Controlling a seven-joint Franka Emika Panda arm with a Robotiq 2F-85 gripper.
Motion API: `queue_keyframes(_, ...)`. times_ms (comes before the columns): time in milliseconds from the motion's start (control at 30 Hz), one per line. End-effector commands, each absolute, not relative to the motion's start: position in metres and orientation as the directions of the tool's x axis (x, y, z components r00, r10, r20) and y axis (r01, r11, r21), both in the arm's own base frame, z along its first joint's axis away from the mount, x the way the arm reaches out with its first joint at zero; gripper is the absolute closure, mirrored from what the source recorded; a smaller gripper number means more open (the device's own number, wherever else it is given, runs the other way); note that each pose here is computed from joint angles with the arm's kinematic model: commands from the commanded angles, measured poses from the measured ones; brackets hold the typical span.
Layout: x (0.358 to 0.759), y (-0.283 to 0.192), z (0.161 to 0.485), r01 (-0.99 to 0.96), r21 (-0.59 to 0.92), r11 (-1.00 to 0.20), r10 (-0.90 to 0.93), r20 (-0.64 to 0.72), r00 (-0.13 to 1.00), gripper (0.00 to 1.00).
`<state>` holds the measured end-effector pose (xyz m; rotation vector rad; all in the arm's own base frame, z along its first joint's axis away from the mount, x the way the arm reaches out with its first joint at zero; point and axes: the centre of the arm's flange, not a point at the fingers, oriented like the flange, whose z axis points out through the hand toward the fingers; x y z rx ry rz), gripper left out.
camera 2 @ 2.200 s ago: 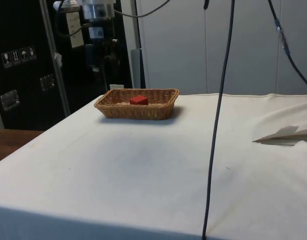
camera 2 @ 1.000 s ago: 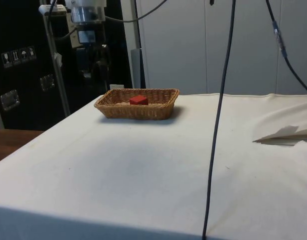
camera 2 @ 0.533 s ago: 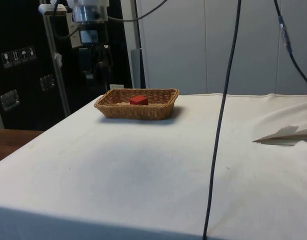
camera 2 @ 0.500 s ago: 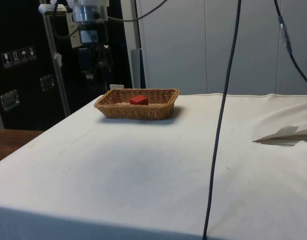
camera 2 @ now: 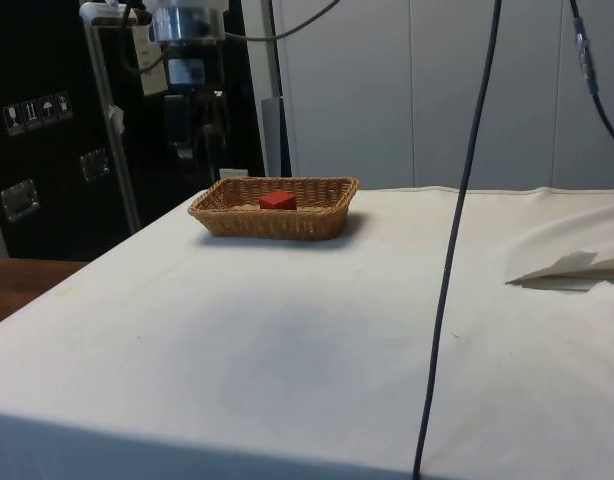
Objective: Pick up the cube and place it into the basket.
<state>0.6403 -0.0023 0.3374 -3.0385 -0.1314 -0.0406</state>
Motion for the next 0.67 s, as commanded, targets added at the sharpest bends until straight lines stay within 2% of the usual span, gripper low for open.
queue_keyframes(0,0.638,0.0,0.339,0.088,-0.091,-0.992,0.085,0.043,0.995,0.0)
queue_keyframes(633,0.616,0.022,0.341,0.126,-0.121,-0.985,0.12,0.061,0.991,0.0)
